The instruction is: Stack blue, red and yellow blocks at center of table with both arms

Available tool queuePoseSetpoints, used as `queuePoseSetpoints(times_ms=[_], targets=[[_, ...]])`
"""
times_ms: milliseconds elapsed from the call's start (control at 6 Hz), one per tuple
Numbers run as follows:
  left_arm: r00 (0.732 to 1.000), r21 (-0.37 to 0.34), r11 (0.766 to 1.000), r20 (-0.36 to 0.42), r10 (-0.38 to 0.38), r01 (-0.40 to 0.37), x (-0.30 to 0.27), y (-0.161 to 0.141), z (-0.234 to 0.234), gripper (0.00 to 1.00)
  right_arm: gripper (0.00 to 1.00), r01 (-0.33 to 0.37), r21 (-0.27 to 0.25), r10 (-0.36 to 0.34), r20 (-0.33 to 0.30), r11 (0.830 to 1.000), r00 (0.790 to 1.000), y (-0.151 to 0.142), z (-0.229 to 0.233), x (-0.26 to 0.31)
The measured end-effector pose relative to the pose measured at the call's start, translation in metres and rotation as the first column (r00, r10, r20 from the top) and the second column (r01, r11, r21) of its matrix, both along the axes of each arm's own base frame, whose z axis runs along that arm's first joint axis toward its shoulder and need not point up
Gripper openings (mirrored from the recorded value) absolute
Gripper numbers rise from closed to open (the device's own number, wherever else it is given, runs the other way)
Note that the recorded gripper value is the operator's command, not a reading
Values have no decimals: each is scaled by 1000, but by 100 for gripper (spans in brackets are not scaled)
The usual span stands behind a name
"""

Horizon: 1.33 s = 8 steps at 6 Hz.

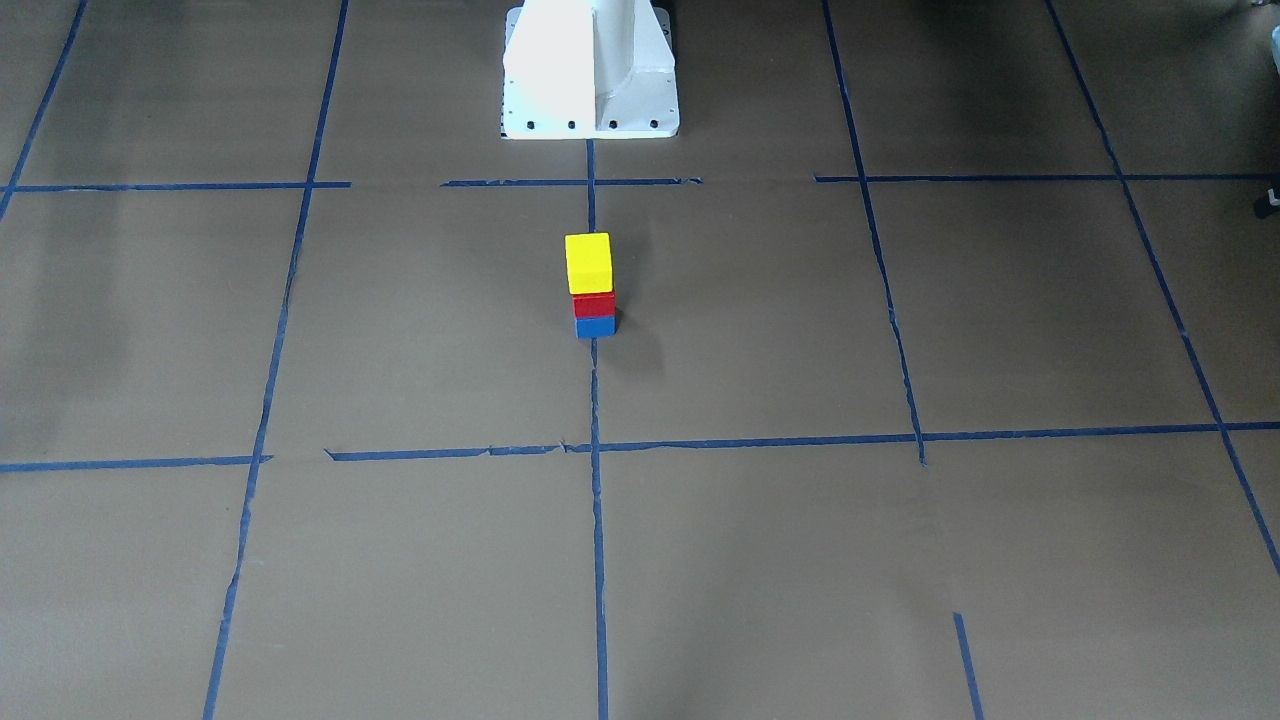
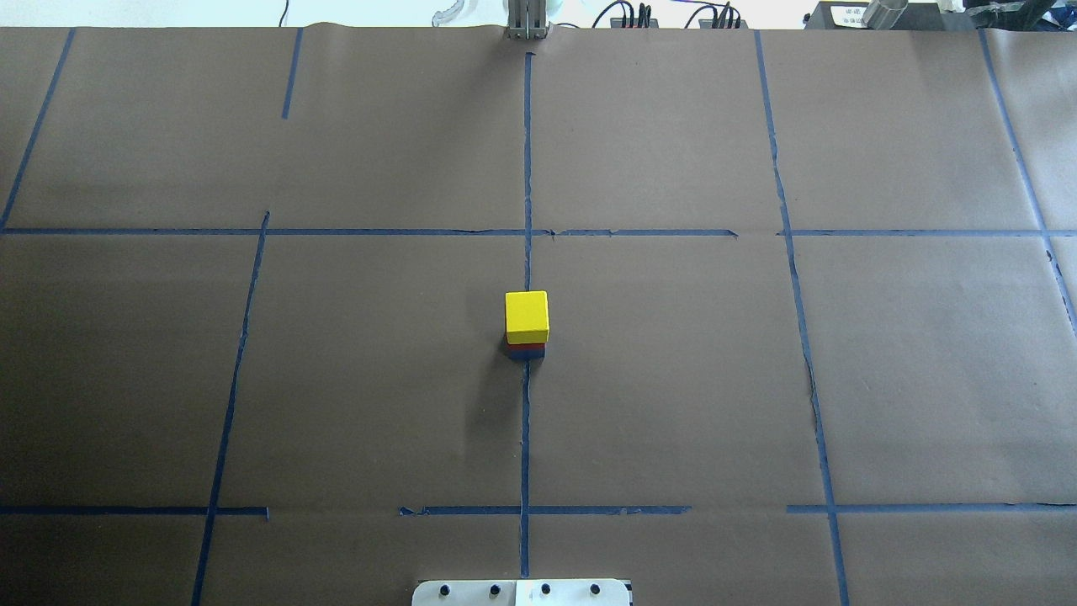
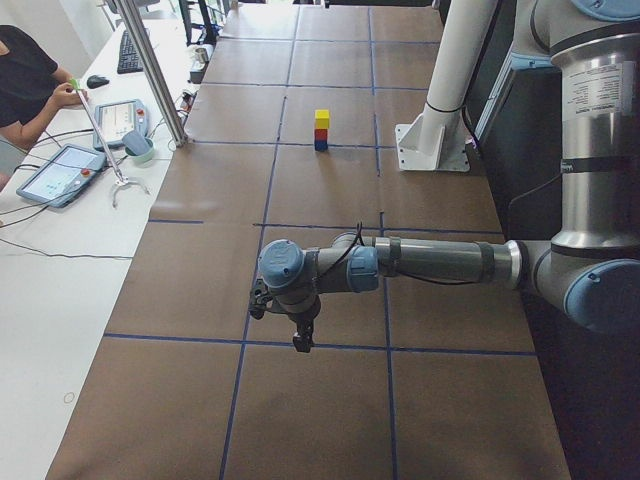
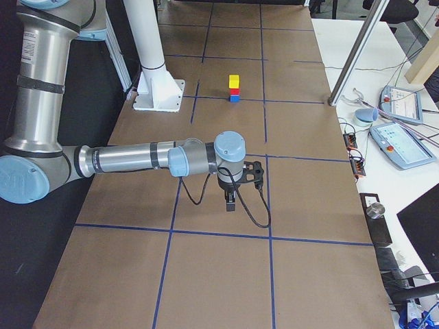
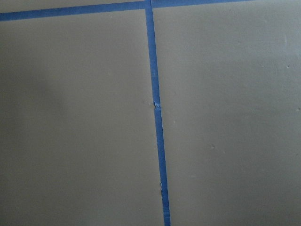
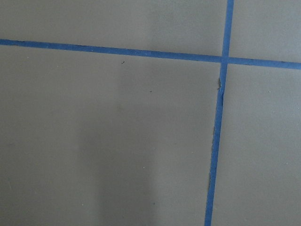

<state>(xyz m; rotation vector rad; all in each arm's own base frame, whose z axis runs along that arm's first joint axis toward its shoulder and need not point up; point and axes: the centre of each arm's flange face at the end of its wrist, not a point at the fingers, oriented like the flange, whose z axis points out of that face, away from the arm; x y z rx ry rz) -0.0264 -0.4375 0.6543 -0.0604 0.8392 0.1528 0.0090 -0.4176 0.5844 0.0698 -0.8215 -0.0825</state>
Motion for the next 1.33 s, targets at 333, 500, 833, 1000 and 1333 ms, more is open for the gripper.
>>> queuePoseSetpoints(times_ms=[333,500,833,1000,1333], targets=[[1000,5,1000,8,-5,5,-1,3,-1,100,100,13,-1,-13,-2,1000,1000,7,4,0],[1000,-4,1000,11,-6,6,-2,8,3,100,100,18,-4,-18,-3,1000,1000,10,6,-1],[1000,-10,1000,12,-7,7,-3,12,5,100,100,29,-16,-29,-22,999,999,10,15,-5],[1000,-15,1000,11,-6,6,-3,13,8,100,100,22,-25,-23,-43,999,999,11,19,0],[1000,-34,999,11,-7,8,-3,15,16,100,100,-1,-43,-1,-48,999,999,17,23,19]])
